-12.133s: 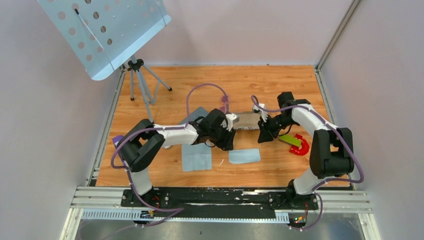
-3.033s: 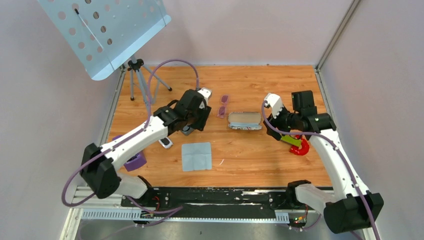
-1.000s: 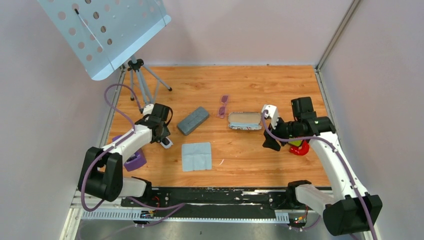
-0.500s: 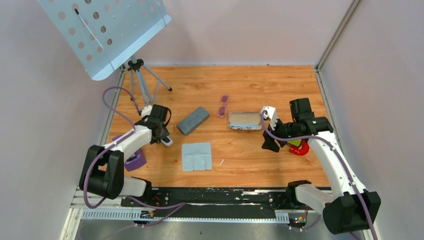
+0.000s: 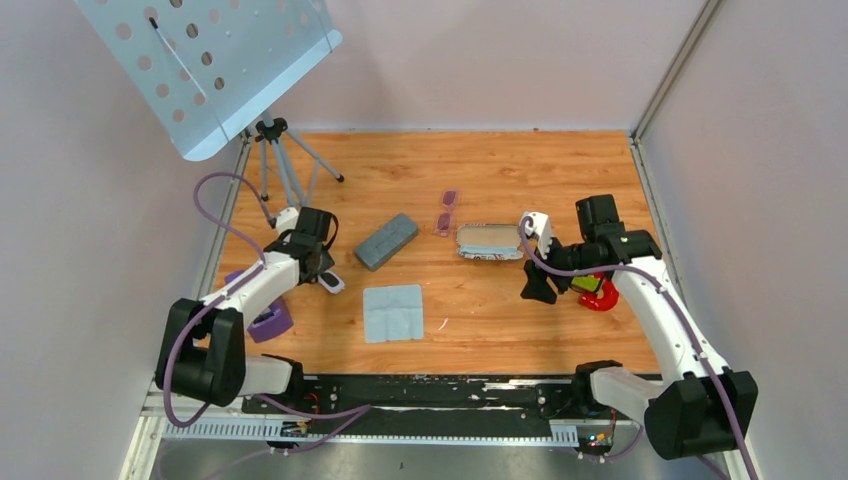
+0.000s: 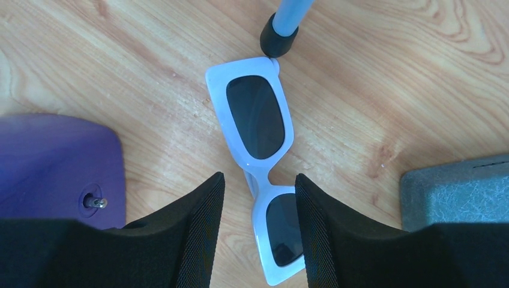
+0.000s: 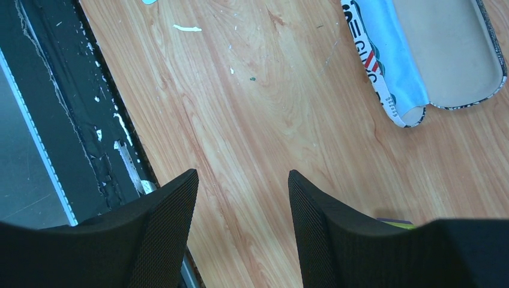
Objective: Organize the sunglasses
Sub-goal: Pick up the sunglasses from the center of the board.
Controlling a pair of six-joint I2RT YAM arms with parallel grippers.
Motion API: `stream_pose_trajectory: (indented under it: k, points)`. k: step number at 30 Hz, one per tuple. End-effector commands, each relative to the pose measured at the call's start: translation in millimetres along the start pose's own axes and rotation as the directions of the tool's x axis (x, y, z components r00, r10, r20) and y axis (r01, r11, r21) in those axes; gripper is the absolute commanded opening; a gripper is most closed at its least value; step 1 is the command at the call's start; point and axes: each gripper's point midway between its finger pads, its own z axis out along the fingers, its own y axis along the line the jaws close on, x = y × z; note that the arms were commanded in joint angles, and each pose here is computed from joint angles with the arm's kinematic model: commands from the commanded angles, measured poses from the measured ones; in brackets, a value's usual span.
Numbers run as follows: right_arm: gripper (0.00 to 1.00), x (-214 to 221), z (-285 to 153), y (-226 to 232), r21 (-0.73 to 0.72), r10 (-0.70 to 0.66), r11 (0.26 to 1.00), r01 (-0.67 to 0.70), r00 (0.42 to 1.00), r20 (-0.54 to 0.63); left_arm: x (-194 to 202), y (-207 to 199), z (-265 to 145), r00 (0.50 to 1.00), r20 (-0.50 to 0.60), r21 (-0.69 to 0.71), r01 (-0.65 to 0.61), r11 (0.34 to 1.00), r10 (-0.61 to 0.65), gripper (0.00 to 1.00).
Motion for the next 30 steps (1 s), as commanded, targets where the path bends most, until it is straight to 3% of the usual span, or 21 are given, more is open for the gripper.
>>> stream_pose_trajectory:
  k: [1, 13, 20, 25, 30]
  points:
    - [0.61, 2, 3, 7, -0.043, 0.040, 0.998, -0.039, 0.999, 0.017, -20, -4, 0, 0.997, 0.048, 0.000, 0.066, 0.998, -0.066, 0.50]
    - [0.61, 3, 3, 7, -0.040, 0.045, 0.998, -0.045, 0.999, 0.014, -10, -5, 7, 0.999, 0.006, -0.009, 0.054, 0.998, -0.054, 0.42]
    - [0.61, -1, 7, 8, -0.074, 0.074, 0.995, -0.071, 0.997, 0.027, -6, 3, 0, 1.000, 0.003, -0.002, 0.026, 1.000, -0.026, 0.31]
    - [0.61, -3, 7, 8, -0.076, 0.077, 0.994, -0.075, 0.997, 0.032, 0, 8, 0, 1.000, -0.009, -0.004, 0.003, 1.000, -0.003, 0.32]
    - [0.61, -1, 8, 9, -0.080, 0.083, 0.994, -0.080, 0.996, 0.029, 11, 4, 4, 0.999, -0.041, 0.020, 0.033, 0.999, -0.032, 0.41]
